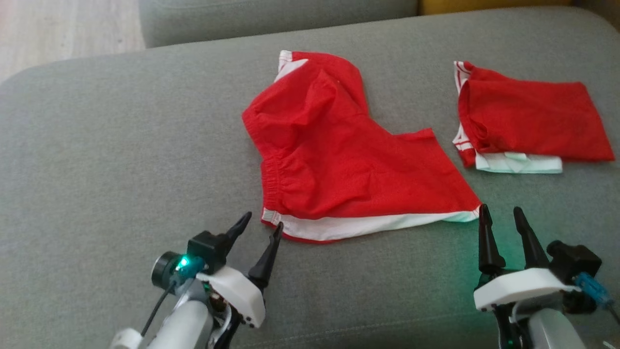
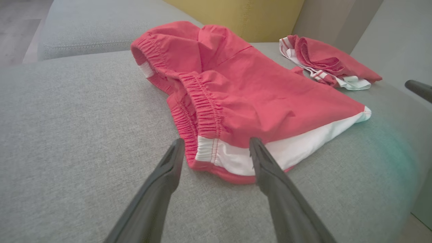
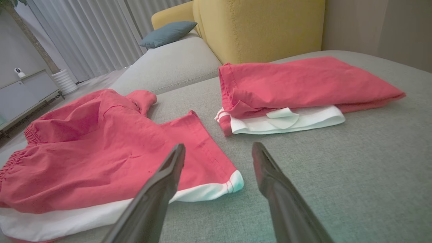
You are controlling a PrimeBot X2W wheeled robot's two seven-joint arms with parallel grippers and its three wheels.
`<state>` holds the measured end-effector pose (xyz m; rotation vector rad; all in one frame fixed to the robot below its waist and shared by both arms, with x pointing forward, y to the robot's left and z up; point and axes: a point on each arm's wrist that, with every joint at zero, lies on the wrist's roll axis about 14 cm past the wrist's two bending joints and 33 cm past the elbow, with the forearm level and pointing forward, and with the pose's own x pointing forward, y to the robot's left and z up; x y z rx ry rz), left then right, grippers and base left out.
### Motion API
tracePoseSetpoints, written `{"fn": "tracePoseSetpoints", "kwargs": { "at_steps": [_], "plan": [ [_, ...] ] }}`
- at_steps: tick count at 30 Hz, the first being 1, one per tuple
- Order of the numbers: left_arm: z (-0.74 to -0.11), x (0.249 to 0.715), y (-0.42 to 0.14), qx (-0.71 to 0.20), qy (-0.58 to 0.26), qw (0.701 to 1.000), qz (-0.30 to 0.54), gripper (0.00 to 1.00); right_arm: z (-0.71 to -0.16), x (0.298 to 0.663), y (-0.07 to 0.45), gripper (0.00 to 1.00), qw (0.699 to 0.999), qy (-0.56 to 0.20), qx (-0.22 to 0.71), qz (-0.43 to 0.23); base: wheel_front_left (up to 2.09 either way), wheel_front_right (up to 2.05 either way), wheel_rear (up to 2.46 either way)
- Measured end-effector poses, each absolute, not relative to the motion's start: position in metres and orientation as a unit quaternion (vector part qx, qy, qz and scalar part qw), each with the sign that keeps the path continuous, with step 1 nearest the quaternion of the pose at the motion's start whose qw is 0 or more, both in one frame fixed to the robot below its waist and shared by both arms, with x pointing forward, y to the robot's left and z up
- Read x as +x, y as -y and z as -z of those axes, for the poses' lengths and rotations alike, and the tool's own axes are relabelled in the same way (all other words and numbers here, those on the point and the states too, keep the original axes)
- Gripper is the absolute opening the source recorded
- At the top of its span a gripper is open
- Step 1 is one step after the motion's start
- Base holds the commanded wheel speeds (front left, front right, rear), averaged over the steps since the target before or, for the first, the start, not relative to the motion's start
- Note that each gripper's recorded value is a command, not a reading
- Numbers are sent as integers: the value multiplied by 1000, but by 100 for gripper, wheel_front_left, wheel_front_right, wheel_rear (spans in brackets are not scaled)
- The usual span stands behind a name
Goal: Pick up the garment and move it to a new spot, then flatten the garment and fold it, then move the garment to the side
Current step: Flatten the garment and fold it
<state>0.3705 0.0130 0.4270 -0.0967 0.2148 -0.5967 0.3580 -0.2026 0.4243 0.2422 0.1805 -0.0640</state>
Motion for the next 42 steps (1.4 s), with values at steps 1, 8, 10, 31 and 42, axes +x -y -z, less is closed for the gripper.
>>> {"fn": "tracePoseSetpoints", "kwargs": {
  "at_steps": [1,8,10,31,42],
  "plan": [
    [-424,372,-12,-46,-109,948,295,100,-424,358,204,100,988,-90,120,34,0,0,0],
    [-414,381,-4,-34,-124,941,312,100,-424,364,211,100,987,-88,123,45,0,0,0],
    [-412,382,-1,-36,-128,939,316,100,-422,363,213,100,987,-91,123,48,0,0,0],
    [-452,386,-14,-59,-65,952,295,0,-382,346,210,100,973,-174,139,56,0,0,0],
    [-448,384,-21,-58,-69,954,285,0,-375,371,197,100,965,-189,176,49,0,0,0]
  ]
}}
